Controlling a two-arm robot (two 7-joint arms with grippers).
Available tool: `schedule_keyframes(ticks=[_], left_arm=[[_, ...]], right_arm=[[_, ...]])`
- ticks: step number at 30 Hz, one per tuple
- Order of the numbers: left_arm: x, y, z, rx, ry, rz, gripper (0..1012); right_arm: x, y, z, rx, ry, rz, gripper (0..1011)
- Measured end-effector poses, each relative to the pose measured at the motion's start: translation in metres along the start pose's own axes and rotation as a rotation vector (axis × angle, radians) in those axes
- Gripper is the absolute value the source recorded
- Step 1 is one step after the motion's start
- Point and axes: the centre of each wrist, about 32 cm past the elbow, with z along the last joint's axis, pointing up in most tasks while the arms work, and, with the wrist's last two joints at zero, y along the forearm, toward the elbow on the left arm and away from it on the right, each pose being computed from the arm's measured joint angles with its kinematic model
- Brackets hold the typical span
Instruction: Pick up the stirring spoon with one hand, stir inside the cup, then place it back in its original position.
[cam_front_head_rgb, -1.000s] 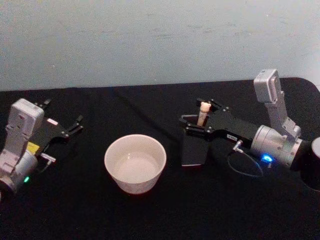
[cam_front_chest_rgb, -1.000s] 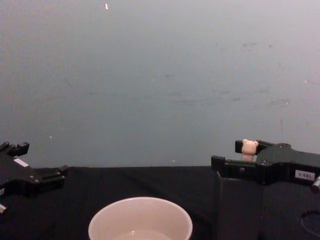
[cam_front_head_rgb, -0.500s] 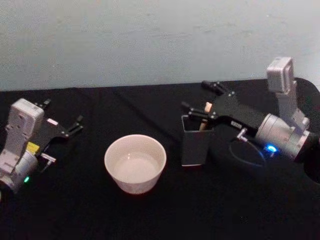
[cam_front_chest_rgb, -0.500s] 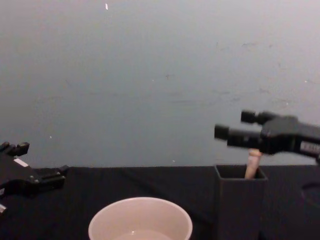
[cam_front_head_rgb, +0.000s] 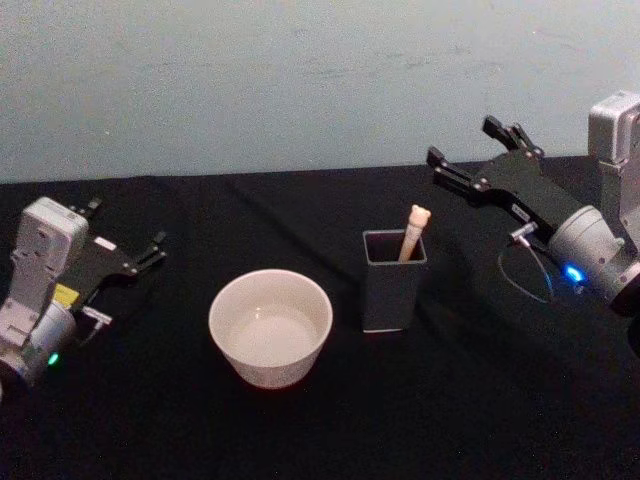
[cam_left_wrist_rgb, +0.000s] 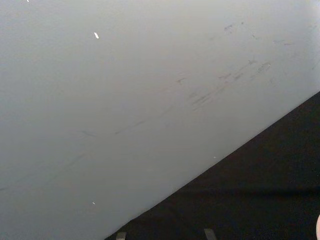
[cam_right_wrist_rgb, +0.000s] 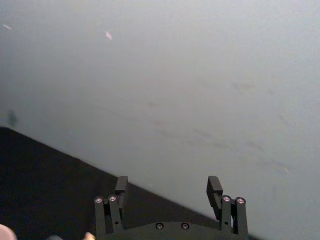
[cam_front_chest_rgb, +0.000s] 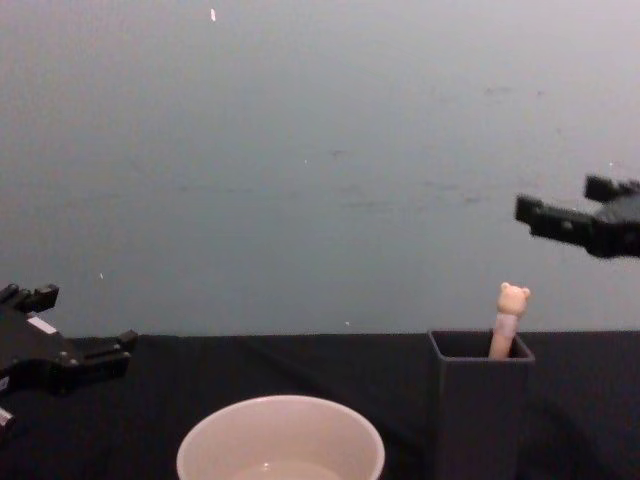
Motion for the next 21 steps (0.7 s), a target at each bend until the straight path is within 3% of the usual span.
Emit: schedule_keyframes(ticks=[7, 15, 21], left_arm=[[0.0, 0.0, 0.0, 0.0, 0.0, 0.0, 1001], [0.0, 0.0, 0.0, 0.0, 0.0, 0.0, 1001], [0.0, 0.0, 0.0, 0.0, 0.0, 0.0, 1001]], right_arm=[[-0.002, -0.004, -0.023, -0.11, 0.019, -0.094, 1002], [-0.005, -0.006, -0.044, -0.216, 0.043, -0.082, 1002], [-0.006, -0.005, -0.051, -0.254, 0.045, -0.07, 1002]])
